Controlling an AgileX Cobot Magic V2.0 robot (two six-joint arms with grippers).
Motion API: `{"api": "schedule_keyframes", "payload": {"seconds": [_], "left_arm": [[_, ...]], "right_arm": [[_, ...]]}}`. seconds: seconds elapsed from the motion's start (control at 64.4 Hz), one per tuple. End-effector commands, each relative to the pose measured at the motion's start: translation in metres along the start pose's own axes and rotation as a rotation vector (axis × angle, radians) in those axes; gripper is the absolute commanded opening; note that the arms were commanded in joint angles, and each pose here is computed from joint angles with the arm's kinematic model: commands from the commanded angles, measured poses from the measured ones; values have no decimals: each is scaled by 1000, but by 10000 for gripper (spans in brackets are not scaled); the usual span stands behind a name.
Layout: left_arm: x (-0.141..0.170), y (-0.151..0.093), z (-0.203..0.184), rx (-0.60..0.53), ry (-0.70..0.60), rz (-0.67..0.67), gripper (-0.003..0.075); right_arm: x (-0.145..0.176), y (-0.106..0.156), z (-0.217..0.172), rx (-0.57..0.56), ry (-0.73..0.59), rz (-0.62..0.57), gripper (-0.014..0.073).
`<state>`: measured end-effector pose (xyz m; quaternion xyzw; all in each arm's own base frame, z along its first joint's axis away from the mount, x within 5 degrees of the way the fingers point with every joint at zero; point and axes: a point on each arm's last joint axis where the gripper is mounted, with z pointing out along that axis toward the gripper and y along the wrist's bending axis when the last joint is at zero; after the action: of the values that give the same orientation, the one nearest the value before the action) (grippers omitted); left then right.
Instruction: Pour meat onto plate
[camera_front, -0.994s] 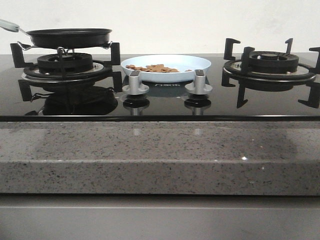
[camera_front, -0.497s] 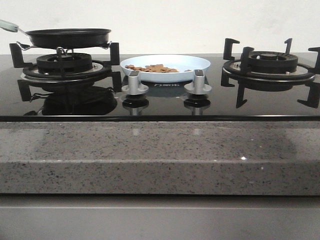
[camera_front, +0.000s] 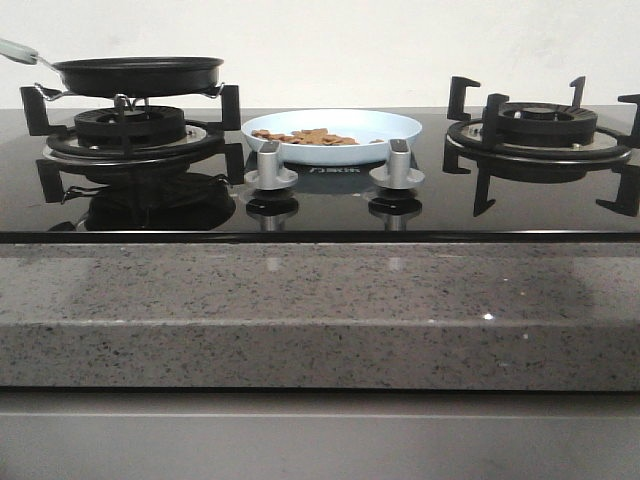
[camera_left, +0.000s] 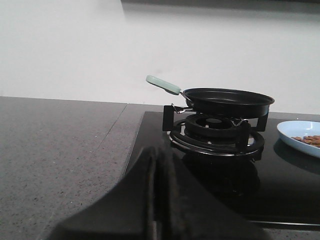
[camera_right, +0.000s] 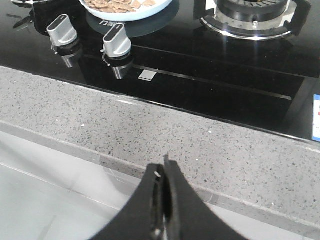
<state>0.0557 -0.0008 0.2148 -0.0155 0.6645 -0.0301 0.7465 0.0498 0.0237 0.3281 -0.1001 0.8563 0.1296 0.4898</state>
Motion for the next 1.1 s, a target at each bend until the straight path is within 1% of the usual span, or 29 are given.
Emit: {"api": "schedule_keyframes", "payload": {"seconds": [0.0,0.419,0.481,0.528,0.606,0.668,0.776,0.839,0.978,1.087], "left_arm": [[-6,0,-2,6,-89,-12,-20],[-6,0,-2,6,-89,-12,-20],[-6,0,-2,6,-89,-12,-20],[-6,0,-2,6,-89,-12,-20],[-6,0,-2,6,-89,-12,-20],[-6,0,-2,6,-89,-12,-20],[-6,0,-2,6,-89,-12,-20],[-6,0,-2,6,-89,-12,-20],[-6,0,-2,6,-89,-12,-20],[-6,0,-2,6,-89,-12,-20]], "right_arm": [[-13,0,-3,6,-82,-7,-69],[-13,0,-3,8,-83,-8,-69],[-14,-3,-5,40,-121,-38,-69],[-14,-5,-6,73,-178,-59,-69],[-8,-10,-3,122,-262,-57,-69],[1,-14,2,170,-352,-44,-69],[27,-23,16,237,-436,-27,-69],[44,-26,24,256,-491,-27,-69],[74,-31,38,264,-564,-33,-69],[93,-34,49,274,-583,-33,-69]]}}
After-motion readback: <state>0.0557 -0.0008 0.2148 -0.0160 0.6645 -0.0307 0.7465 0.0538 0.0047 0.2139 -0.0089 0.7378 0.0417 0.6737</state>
